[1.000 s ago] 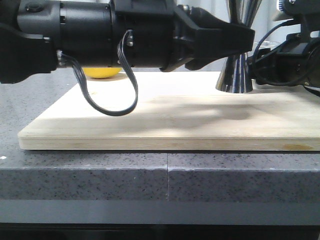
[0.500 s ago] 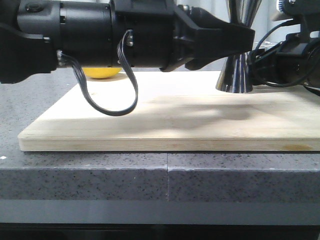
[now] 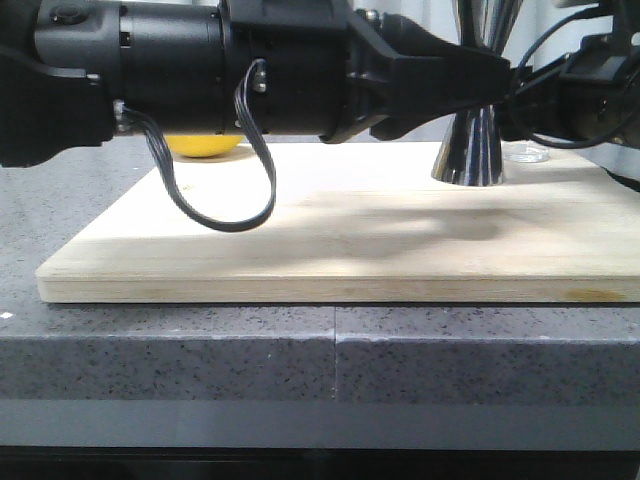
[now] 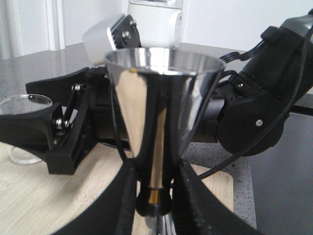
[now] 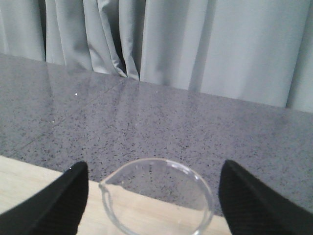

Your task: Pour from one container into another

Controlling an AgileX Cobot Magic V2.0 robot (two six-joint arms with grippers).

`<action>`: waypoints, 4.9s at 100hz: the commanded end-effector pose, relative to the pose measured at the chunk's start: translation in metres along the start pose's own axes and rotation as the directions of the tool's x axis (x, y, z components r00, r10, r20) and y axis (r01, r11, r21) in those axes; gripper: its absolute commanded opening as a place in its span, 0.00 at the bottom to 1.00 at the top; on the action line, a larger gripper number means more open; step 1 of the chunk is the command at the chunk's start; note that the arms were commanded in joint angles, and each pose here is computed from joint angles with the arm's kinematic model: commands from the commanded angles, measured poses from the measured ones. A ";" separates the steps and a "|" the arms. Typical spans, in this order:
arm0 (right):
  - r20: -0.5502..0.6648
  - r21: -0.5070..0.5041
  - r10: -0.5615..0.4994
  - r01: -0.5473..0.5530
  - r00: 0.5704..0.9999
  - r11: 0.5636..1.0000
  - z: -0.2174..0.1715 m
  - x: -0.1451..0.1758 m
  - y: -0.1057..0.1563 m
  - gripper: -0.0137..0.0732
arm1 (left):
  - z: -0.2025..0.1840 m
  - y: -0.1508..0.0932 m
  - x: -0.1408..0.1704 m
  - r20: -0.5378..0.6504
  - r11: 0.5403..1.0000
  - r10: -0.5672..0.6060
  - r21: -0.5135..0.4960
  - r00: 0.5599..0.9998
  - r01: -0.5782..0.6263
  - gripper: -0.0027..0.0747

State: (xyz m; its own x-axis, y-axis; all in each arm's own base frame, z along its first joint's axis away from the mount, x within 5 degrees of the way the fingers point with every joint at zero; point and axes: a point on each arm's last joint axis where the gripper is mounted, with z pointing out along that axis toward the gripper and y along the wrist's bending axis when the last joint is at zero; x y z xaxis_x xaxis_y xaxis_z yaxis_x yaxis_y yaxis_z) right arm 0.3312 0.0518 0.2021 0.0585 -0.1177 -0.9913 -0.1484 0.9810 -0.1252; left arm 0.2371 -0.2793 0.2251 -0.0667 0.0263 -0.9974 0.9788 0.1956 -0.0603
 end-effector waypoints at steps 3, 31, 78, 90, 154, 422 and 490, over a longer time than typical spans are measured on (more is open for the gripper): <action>0.172 0.020 -0.005 0.001 0.985 1.000 -0.003 -0.035 -0.005 0.74 | -0.002 -0.004 -0.033 0.150 0.999 0.017 0.024 0.988 -0.021 0.11; 0.227 0.019 0.017 -0.022 0.974 1.000 -0.008 -0.051 -0.006 0.74 | -0.002 -0.004 -0.033 0.150 0.999 0.017 0.024 0.988 -0.021 0.11; 0.390 0.037 0.010 -0.027 0.921 0.999 -0.032 -0.103 -0.013 0.74 | -0.012 0.012 -0.034 0.156 0.999 0.028 -0.019 0.987 -0.025 0.11; 0.422 0.040 0.008 -0.028 0.907 0.999 -0.038 -0.113 -0.014 0.74 | -0.016 0.017 -0.036 0.168 0.999 0.035 -0.024 0.985 -0.031 0.11; 0.445 0.043 0.007 -0.029 0.896 0.999 -0.046 -0.126 -0.016 0.74 | -0.053 0.041 -0.026 0.189 0.999 0.022 -0.038 0.982 -0.015 0.11; 0.450 0.043 0.006 -0.029 0.893 0.999 -0.046 -0.126 -0.016 0.74 | -0.073 0.071 0.005 0.113 0.997 0.038 -0.072 0.993 -0.030 0.12; 0.450 0.043 0.006 -0.029 0.893 0.999 -0.046 -0.126 -0.016 0.74 | -0.073 0.070 0.006 0.102 0.997 0.062 -0.061 0.993 -0.056 0.34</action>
State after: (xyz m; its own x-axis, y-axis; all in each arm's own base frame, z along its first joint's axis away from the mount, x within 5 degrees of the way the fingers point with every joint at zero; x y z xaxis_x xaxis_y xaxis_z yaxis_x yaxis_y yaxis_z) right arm 0.2884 0.0451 0.3050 0.3807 -0.0398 -0.9238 -0.1178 0.9888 -0.0912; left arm 0.2931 -0.1934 0.1913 -0.0540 0.0444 -0.9976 0.9609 0.2741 -0.0398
